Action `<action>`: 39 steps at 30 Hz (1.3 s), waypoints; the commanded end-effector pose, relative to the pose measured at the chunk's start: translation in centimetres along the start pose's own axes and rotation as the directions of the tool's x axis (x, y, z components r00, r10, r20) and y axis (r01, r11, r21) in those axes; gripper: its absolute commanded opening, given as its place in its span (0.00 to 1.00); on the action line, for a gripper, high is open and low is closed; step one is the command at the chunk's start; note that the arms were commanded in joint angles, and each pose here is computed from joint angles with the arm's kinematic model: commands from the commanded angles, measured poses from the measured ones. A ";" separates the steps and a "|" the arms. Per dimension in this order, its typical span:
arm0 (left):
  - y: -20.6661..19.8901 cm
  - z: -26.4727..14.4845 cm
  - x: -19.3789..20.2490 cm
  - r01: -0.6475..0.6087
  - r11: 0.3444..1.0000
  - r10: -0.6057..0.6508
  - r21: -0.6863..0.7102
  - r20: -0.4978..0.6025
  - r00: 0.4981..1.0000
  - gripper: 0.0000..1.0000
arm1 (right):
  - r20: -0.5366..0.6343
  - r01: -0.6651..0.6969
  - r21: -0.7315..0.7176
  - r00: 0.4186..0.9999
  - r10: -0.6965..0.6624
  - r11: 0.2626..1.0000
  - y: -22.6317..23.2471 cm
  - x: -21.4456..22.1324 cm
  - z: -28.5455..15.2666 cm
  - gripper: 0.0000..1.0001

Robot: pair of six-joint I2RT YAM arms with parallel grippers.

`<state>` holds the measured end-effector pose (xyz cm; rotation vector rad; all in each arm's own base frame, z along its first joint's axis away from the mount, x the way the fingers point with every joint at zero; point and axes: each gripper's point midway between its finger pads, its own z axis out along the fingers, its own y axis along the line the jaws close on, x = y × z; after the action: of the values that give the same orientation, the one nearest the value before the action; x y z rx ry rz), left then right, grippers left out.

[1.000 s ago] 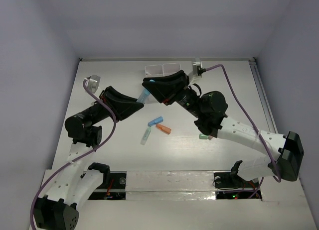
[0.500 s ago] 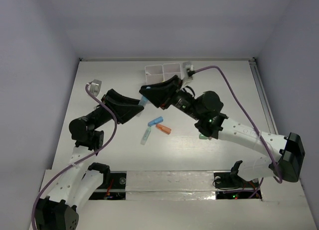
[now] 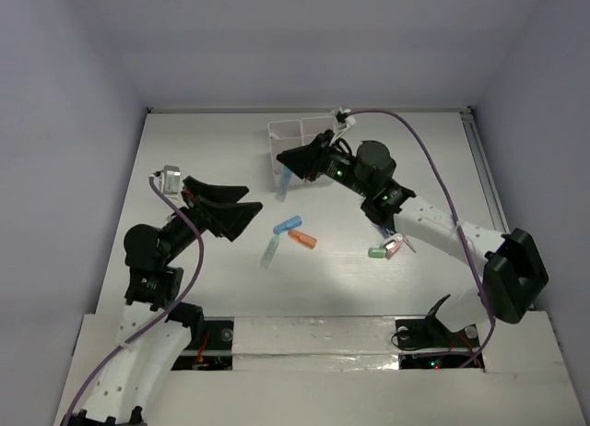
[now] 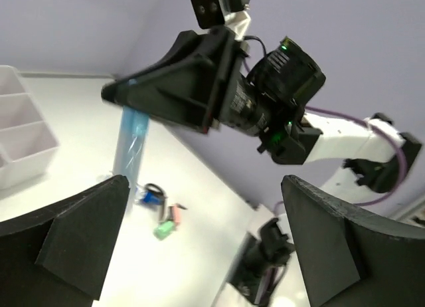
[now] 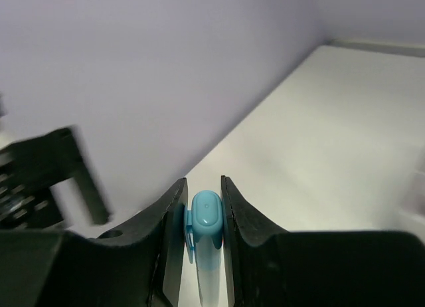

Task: Sort the stationery into containers
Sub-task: Place the pen in the storage box.

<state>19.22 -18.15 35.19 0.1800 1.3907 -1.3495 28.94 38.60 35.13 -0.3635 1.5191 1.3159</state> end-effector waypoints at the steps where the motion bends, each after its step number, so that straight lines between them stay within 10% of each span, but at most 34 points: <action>1: 2.6 -0.8 -0.5 -0.129 0.975 0.128 -0.178 -0.020 0.992 0.99 | 0.040 -0.015 0.043 0.999 0.013 0.999 -3.2 -1.2 0.1 0.00; 14: 7.2 -3.5 -1.6 -0.349 0.816 0.310 -0.461 -0.162 0.937 0.99 | 0.084 0.128 0.245 0.985 -0.153 0.961 -12.6 -1.7 2.2 0.00; 39: 11.1 -3.1 4.6 -0.176 0.858 0.057 -0.483 -0.250 0.967 0.99 | 0.144 0.215 0.404 0.945 -0.294 0.889 -24.6 -0.9 7.5 0.00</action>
<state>24.03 -13.80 24.51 0.0803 1.8453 -0.7720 50.82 36.17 20.75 -0.1669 1.5693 0.8161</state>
